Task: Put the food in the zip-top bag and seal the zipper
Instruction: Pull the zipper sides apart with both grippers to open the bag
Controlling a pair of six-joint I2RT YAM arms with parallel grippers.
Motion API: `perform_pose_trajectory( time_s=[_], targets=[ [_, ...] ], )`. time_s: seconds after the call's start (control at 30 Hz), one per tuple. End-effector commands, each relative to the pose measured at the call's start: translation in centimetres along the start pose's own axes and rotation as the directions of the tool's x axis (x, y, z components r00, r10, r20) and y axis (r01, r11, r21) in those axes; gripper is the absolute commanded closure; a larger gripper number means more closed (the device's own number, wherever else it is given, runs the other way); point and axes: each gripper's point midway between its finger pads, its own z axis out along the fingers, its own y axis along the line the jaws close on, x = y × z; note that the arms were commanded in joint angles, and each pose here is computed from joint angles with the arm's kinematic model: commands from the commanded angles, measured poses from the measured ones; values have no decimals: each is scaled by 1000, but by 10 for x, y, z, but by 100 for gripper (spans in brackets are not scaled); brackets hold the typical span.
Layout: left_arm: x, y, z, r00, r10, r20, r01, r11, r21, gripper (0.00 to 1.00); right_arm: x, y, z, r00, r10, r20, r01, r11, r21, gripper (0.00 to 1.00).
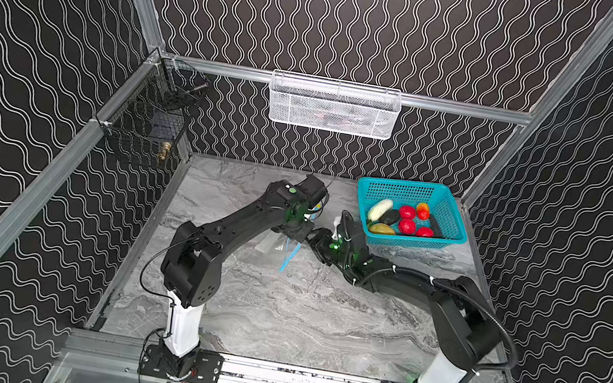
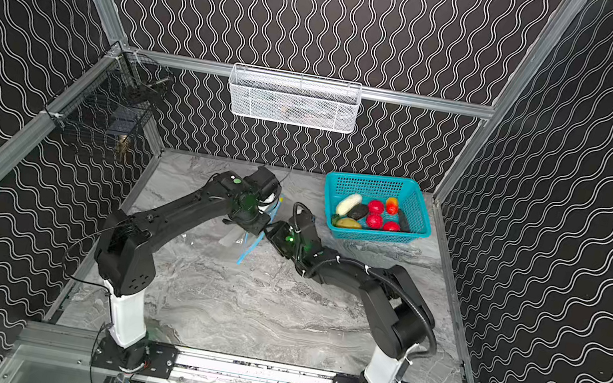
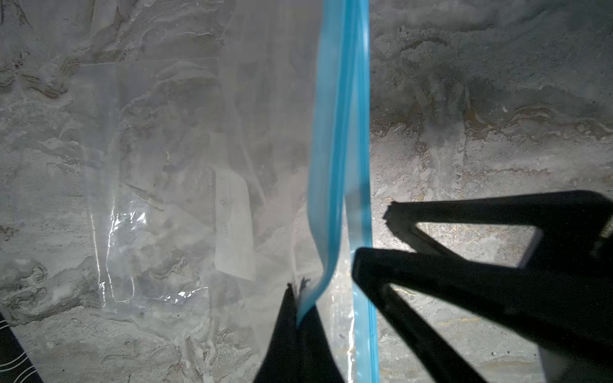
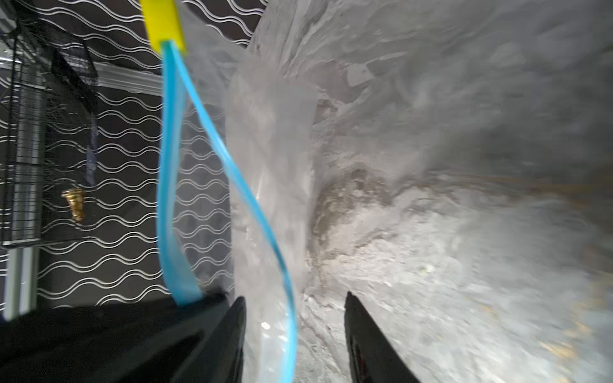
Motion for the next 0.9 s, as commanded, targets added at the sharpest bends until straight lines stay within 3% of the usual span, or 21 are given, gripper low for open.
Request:
perform_pose_trajectory(
  time_s=[0.0, 0.4, 0.6, 0.87],
  targets=[
    [-1, -2, -3, 1000, -3, 6, 3, 1000, 20, 100, 0, 21, 4, 999, -47, -13, 46, 996, -75, 51],
    [-15, 13, -15, 1000, -7, 22, 8, 999, -52, 100, -11, -8, 34, 999, -36, -20, 37, 998, 45, 59],
    [-22, 44, -26, 998, -24, 60, 34, 984, -177, 100, -23, -29, 25, 999, -28, 16, 26, 994, 104, 62],
    [-32, 84, -49, 992, -60, 113, 88, 962, -259, 100, -42, -55, -2, 998, 31, 58, -36, 996, 87, 62]
  ],
)
